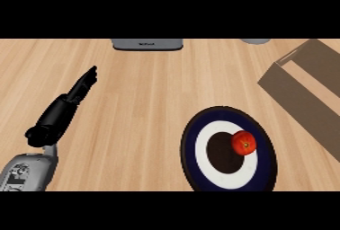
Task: Pick the can from the plate and place it in the cardboard box
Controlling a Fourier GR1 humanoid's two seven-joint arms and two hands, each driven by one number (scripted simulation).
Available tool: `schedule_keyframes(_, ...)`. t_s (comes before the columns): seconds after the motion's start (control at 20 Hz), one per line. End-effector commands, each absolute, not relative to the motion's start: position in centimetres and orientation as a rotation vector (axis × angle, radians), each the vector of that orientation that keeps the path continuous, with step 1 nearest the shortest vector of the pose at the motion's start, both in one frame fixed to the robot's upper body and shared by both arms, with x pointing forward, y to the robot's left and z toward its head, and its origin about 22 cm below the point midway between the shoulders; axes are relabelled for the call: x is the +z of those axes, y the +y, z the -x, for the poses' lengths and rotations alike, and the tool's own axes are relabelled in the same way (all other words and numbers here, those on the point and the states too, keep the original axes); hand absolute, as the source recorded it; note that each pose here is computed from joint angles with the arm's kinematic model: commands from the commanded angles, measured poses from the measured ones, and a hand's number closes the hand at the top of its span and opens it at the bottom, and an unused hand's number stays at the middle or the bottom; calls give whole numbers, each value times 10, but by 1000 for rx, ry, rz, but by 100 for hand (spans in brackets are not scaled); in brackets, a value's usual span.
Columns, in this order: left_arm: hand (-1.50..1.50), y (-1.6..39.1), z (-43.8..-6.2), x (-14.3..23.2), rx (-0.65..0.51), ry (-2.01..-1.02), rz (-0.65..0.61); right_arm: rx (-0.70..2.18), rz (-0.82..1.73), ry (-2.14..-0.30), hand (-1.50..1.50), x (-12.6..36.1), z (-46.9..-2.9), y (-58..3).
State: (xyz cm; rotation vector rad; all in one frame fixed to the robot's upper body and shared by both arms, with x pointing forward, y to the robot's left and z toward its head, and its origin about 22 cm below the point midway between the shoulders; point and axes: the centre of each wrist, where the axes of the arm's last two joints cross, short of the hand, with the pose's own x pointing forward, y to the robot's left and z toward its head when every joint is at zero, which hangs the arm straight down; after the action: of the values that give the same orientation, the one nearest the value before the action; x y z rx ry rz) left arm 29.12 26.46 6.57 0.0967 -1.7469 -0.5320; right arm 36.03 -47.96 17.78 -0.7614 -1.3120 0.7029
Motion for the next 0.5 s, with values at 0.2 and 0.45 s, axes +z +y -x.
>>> schedule_keyframes(0.2,0,263,-287,62,-539,-1744,-86,-52,438,-1640,-150,173,-358,-501)
schedule_keyframes(0.45,0,259,-299,81,-529,-1766,-70,-214,500,-1626,-150,151,-325,-536)
